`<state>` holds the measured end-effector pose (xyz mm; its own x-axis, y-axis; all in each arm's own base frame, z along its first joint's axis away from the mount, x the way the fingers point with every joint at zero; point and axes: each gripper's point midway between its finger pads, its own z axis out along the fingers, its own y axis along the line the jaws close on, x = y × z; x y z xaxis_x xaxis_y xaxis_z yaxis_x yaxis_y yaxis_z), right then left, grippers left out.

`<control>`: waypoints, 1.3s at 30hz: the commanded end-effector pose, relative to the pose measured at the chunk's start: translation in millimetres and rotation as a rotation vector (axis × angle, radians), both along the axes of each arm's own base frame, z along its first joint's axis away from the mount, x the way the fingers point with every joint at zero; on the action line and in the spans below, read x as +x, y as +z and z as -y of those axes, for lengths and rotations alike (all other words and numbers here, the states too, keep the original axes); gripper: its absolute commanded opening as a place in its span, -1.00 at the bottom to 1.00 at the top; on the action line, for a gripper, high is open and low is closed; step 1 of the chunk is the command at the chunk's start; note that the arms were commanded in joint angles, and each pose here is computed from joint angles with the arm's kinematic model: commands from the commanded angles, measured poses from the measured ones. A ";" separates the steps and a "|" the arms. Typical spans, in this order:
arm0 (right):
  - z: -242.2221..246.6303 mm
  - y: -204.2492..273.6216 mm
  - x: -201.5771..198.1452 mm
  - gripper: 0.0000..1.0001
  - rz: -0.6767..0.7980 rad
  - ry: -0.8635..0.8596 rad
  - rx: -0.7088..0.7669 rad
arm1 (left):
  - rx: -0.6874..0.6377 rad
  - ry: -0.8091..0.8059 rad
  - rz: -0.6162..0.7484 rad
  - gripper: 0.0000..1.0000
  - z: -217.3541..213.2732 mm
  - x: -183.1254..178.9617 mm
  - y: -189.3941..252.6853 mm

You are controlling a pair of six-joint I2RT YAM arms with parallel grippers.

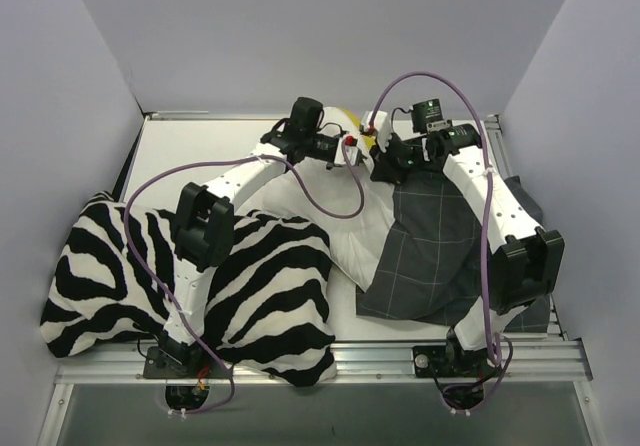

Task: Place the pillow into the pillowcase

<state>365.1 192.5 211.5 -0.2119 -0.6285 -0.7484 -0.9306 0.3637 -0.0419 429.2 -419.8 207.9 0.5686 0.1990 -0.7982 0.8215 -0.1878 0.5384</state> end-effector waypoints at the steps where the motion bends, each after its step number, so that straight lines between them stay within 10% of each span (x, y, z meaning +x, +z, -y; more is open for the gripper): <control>1: -16.2 26.1 -23.9 -0.89 -0.062 0.031 0.096 | 0.014 -0.025 0.087 -1.00 -0.8 2.2 9.4; 9: 63.3 72.2 48.1 0.46 -0.094 -0.591 0.117 | 0.065 0.064 0.088 -1.00 -16.1 9.2 8.2; 20: 157.4 6.1 25.9 0.26 -0.191 -0.855 -0.293 | 0.060 0.095 0.088 -1.00 -18.4 12.7 14.0; 28: 169.6 5.1 45.8 0.15 -0.171 -0.951 -0.331 | 0.064 0.090 0.088 -1.00 -17.1 6.0 11.5; 39: 129.0 12.0 56.1 -1.00 -0.235 -0.852 -0.164 | 0.045 0.116 0.085 -1.00 -10.4 8.4 16.5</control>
